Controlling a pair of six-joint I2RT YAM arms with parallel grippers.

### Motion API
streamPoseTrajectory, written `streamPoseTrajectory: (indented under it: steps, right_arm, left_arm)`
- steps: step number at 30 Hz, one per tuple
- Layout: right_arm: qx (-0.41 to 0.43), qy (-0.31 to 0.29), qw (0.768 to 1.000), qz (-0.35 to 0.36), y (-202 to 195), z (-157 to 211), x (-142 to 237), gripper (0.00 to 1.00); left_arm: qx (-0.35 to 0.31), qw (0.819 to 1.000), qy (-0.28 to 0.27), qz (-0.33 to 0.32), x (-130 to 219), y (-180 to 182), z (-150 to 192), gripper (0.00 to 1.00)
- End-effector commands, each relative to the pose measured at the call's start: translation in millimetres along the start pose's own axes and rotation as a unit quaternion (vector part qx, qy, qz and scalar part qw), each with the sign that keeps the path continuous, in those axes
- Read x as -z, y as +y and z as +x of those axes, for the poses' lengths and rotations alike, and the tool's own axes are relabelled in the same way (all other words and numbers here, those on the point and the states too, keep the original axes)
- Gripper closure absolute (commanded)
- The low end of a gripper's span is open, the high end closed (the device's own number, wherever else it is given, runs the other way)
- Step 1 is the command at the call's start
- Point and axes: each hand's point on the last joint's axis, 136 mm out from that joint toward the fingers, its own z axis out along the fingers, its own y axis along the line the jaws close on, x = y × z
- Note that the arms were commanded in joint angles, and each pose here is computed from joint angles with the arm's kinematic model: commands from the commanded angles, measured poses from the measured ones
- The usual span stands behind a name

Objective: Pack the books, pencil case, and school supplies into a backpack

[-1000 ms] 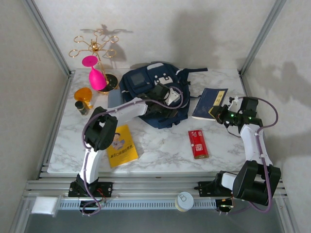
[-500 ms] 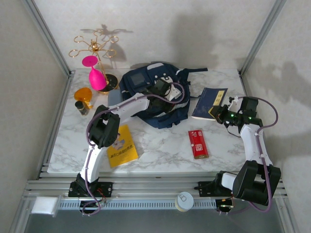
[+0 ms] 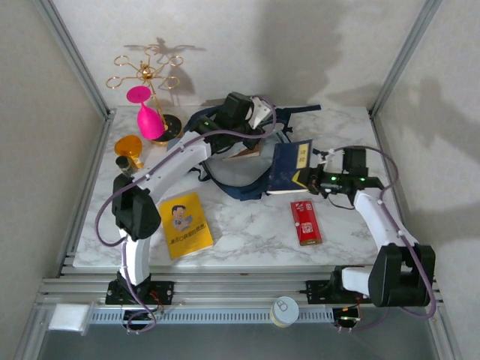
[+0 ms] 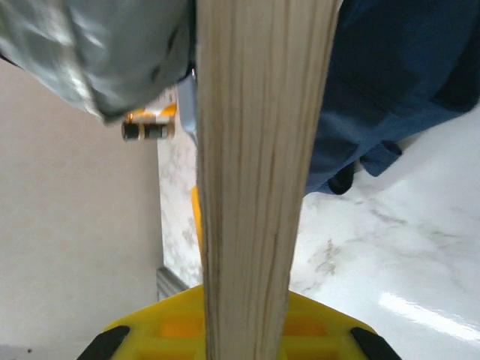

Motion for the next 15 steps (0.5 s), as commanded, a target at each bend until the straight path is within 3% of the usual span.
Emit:
streamPoseTrajectory:
  steps: [1, 5, 8, 11, 12, 15]
  right_arm:
    - [0.021, 0.033, 0.998, -0.046, 21, -1, -38, 1.00]
    - [0.039, 0.058, 0.996, -0.061, 35, -16, -84, 1.00]
    - [0.055, 0.072, 0.994, -0.064, 47, -28, -121, 0.93]
    - [0.055, 0.064, 0.996, -0.032, 28, -51, -153, 0.89]
    - [0.058, 0.062, 0.996, -0.018, 20, -58, -162, 0.85]
    - [0.063, 0.078, 0.994, 0.044, -8, -62, -173, 0.57]
  left_arm:
    - [-0.008, 0.997, -0.065, -0.039, 38, 17, -39, 1.00]
    - [-0.002, 0.995, -0.089, -0.044, 51, 16, -47, 1.00]
    - [0.002, 0.994, -0.100, -0.043, 57, 12, -49, 1.00]
    - [0.005, 0.993, -0.107, -0.045, 61, 11, -50, 1.00]
    - [0.007, 0.993, -0.109, -0.052, 61, 14, -49, 1.00]
    - [0.013, 0.991, -0.116, -0.072, 66, 20, -50, 1.00]
